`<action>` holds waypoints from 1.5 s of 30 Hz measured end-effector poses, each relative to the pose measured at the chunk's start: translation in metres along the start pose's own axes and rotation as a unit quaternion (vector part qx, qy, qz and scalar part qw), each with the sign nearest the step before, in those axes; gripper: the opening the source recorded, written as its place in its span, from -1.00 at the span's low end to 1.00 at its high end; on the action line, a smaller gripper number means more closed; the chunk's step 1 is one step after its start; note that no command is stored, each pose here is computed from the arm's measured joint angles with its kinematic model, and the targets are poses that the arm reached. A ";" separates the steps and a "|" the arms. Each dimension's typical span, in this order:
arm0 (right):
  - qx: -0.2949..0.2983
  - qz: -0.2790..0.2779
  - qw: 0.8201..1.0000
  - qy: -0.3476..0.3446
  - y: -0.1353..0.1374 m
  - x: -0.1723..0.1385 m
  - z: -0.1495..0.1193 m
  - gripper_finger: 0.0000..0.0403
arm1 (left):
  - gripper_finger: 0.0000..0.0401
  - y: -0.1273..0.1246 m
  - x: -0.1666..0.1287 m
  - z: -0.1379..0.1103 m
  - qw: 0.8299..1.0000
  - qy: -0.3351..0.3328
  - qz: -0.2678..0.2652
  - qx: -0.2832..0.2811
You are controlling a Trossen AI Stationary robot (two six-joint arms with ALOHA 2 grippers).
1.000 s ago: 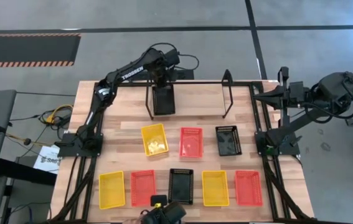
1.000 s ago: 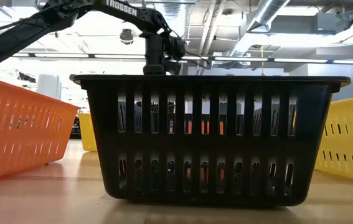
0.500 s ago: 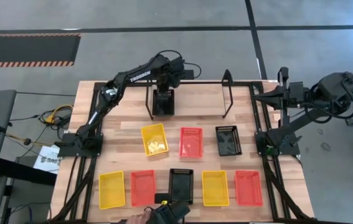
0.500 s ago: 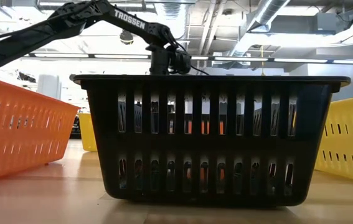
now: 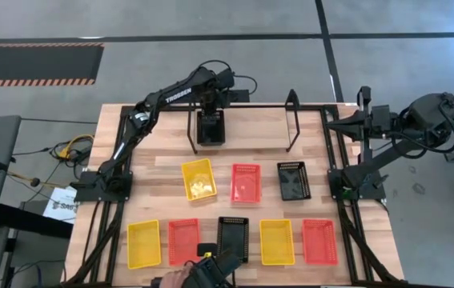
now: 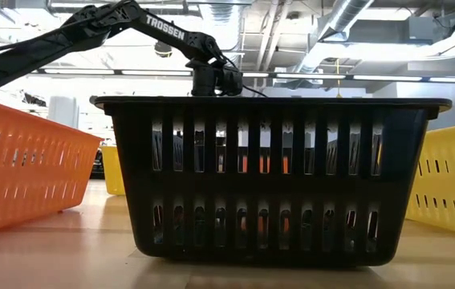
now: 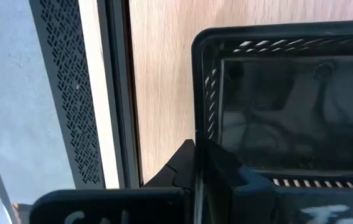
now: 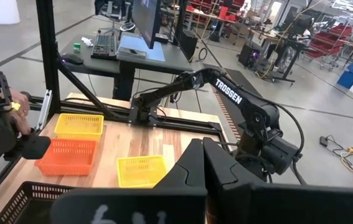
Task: Stack baskets on shelf by color
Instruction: Put the left black bin on the shelf, then put the top yellow bin on the shelf
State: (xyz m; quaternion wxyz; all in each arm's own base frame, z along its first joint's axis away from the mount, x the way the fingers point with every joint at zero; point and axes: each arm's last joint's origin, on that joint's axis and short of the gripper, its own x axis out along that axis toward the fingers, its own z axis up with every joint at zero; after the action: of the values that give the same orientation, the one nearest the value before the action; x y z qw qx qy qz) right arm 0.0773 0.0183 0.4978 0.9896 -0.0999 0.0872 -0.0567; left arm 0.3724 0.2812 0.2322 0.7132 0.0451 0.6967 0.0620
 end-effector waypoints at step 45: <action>-0.003 0.001 1.000 0.005 0.000 -0.001 -0.001 -0.99 | -0.20 -0.016 -0.059 0.005 0.995 -0.058 0.047 -0.063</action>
State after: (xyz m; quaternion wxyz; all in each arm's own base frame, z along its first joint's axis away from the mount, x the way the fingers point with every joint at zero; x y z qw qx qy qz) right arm 0.0763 0.0178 0.4967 0.9889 -0.1024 0.0923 -0.0562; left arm 0.3765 0.2568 0.2878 0.7501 0.0359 0.6461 0.1363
